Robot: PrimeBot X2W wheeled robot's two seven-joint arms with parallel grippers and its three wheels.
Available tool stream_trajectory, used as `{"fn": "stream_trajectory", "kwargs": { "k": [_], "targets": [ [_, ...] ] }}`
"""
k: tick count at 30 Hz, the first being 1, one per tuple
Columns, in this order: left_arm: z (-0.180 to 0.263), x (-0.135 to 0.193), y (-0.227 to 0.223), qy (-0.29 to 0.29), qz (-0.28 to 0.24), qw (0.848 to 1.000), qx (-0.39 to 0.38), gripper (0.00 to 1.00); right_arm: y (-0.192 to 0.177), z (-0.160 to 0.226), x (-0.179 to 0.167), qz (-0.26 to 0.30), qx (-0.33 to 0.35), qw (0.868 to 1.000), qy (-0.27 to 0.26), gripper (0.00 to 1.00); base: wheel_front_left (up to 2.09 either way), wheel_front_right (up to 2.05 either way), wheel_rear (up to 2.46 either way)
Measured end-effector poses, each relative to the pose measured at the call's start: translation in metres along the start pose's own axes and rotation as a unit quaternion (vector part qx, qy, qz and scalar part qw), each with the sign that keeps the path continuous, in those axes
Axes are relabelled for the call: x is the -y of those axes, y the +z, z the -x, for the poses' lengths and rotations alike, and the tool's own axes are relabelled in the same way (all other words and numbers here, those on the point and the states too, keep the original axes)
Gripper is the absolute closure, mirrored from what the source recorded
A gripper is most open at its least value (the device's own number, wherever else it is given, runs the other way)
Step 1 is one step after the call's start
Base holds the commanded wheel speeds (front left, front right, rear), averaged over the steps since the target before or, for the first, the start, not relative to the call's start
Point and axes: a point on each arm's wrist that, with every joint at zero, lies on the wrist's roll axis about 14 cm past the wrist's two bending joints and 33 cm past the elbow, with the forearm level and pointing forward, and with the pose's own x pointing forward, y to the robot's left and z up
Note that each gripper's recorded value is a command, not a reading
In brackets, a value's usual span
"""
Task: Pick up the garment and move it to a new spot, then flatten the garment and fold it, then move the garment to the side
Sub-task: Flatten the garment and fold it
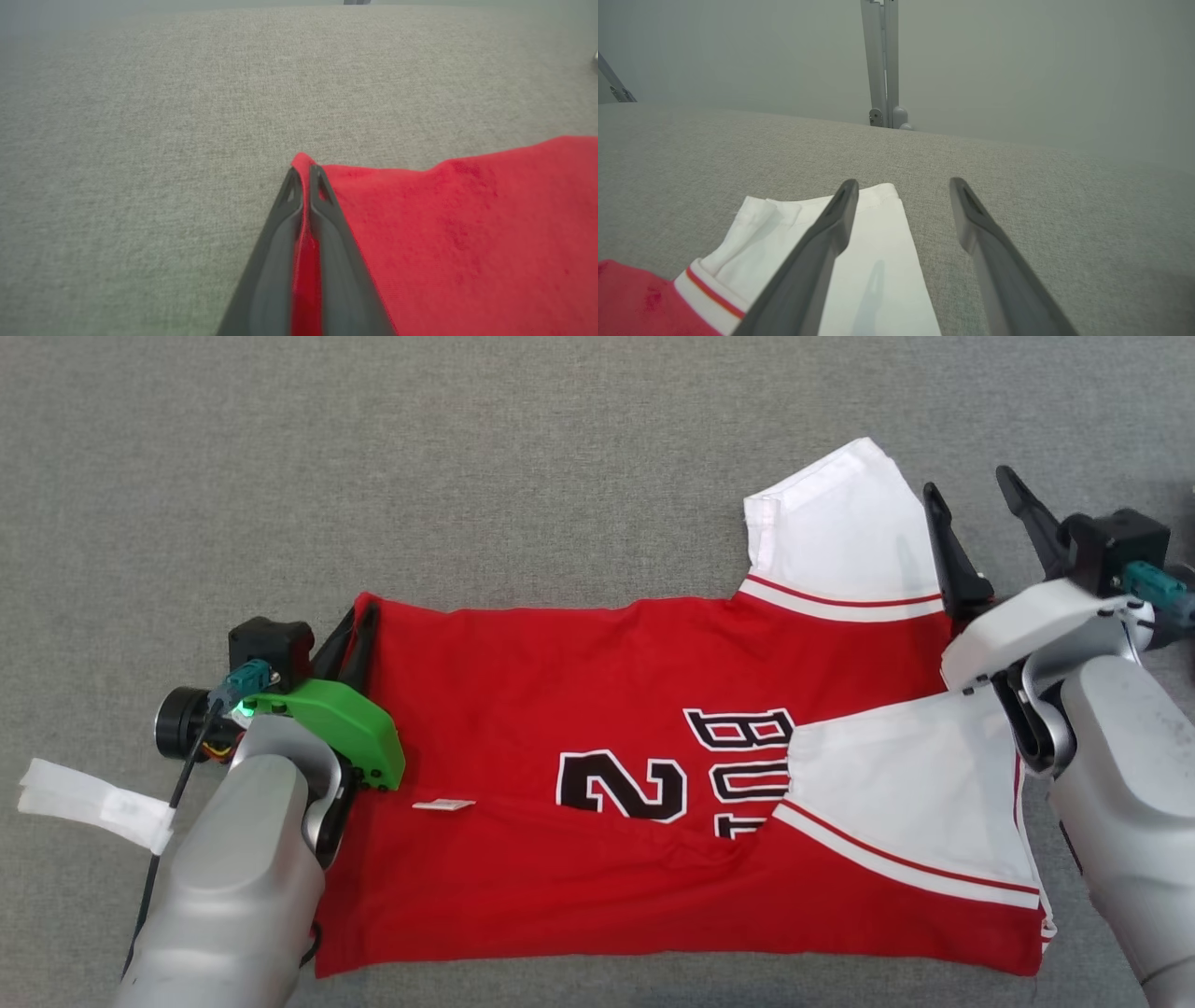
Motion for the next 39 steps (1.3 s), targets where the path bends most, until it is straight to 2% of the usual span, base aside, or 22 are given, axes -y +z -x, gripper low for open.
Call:
{"fn": "stream_trajectory", "kwargs": {
  "k": [8, 15, 16, 18, 19, 26, 31, 36, 39],
  "targets": [
    [-0.004, 0.002, 0.011, -0.005, -0.001, 1.000, 0.019, 1.00, -0.014, -0.049, -0.009, 0.023, -0.088, 0.995, 0.029, 0.00, 0.00, 0.00, 0.00],
    [-0.002, 0.000, 0.005, -0.002, 0.000, 1.000, 0.013, 1.00, -0.061, -0.060, -0.020, 0.030, -0.204, 0.978, 0.047, 0.00, 0.00, 0.00, 0.00],
    [-0.002, 0.000, 0.004, -0.002, -0.001, 1.000, 0.012, 1.00, -0.063, -0.062, -0.019, 0.030, -0.208, 0.976, 0.047, 0.05, 0.00, 0.00, 0.00],
    [-0.002, -0.001, 0.004, -0.001, 0.001, 1.000, 0.011, 1.00, -0.064, -0.066, -0.021, 0.026, -0.214, 0.975, 0.048, 0.86, 0.00, 0.00, 0.00],
    [-0.002, -0.002, 0.003, 0.000, 0.001, 1.000, 0.011, 1.00, -0.065, -0.067, -0.022, 0.026, -0.213, 0.975, 0.049, 1.00, 0.00, 0.00, 0.00],
    [-0.003, -0.001, 0.015, -0.004, 0.000, 1.000, 0.027, 1.00, -0.054, -0.067, -0.002, 0.035, -0.184, 0.982, 0.029, 1.00, 0.00, 0.00, 0.00],
    [-0.001, -0.005, 0.039, 0.001, -0.006, 0.998, 0.060, 1.00, -0.026, -0.068, 0.008, 0.034, -0.119, 0.992, 0.011, 1.00, 0.00, 0.00, 0.00],
    [0.015, -0.007, 0.051, 0.007, -0.005, 0.996, 0.087, 1.00, 0.000, -0.057, 0.010, 0.020, -0.066, 0.998, -0.004, 1.00, 0.00, 0.00, 0.00],
    [0.027, -0.005, 0.050, 0.010, -0.004, 0.996, 0.094, 1.00, 0.004, -0.040, 0.009, 0.004, -0.058, 0.998, -0.011, 1.00, 0.00, 0.00, 0.00]
  ]
}}
